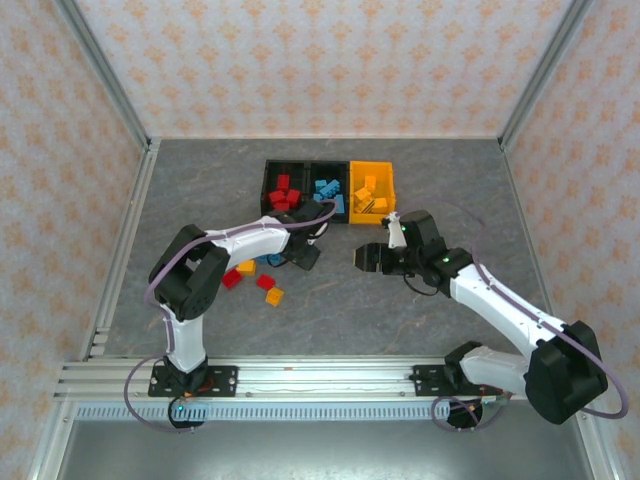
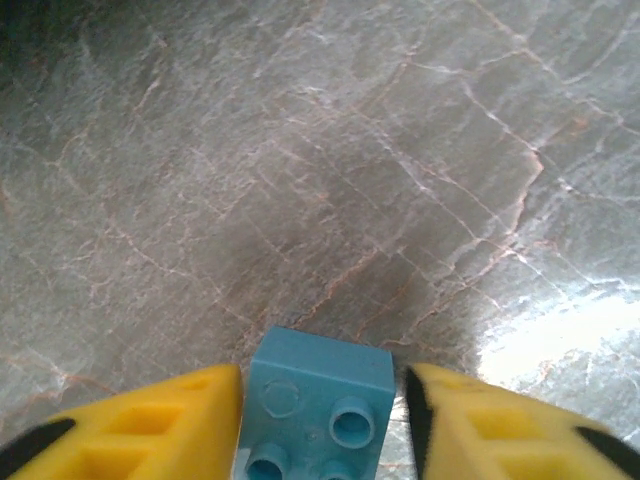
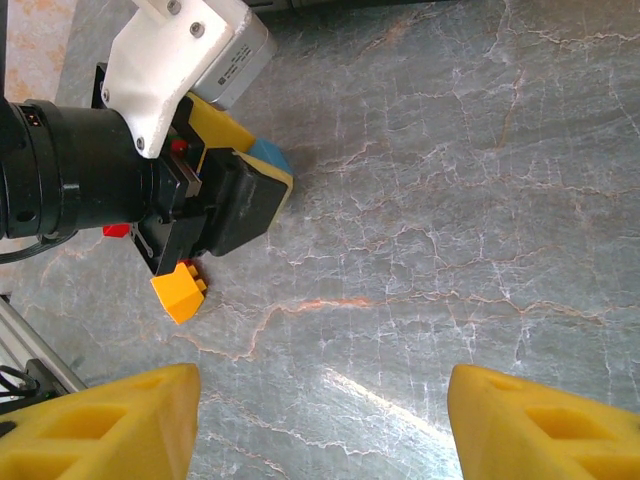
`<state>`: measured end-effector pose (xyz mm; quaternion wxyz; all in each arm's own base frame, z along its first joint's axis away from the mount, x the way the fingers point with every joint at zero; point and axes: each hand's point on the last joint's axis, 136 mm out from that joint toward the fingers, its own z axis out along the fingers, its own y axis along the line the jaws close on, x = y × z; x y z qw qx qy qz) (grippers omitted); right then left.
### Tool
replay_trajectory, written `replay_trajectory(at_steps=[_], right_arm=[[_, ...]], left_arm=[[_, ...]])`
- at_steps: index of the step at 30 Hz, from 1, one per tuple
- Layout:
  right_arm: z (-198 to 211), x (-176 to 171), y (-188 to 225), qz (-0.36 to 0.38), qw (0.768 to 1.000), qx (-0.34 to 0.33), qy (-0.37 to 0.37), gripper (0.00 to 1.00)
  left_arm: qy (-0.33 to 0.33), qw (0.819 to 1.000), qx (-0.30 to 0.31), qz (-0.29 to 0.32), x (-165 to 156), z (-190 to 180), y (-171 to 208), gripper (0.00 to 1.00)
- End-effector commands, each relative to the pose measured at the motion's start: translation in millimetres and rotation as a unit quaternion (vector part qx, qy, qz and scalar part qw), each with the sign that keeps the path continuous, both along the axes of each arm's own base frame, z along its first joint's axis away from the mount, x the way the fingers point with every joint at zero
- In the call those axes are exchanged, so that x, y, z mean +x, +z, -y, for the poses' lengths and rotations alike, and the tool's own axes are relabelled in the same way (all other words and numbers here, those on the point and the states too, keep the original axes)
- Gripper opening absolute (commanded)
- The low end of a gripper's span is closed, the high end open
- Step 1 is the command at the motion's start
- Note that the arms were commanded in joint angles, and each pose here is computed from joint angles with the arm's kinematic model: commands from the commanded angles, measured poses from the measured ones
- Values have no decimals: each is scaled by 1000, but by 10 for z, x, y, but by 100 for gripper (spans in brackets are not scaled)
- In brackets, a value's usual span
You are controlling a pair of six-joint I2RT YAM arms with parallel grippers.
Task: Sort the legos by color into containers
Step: Pick up the lego from the center of the table.
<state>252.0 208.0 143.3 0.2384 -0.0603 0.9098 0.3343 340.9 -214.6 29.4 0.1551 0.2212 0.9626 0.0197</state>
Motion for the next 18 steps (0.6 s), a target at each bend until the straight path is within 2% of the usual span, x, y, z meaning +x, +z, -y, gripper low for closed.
replay_trajectory(at_steps=[1, 5, 13, 18], right_arm=[[10, 0, 40, 6, 1000, -7, 3, 66], [3, -10, 29, 3, 1000, -5, 5, 66], [-3, -61, 25, -5, 1000, 3, 7, 65], [42, -51, 59, 3, 1000, 1, -6, 65]], left_arm=[[0, 1000, -3, -10, -49, 8, -7, 38], [5, 1000, -19, -5, -68, 39, 66, 32], [14, 999, -47, 10, -52, 100, 217, 27], [24, 997, -69, 35, 55, 174, 481, 28]])
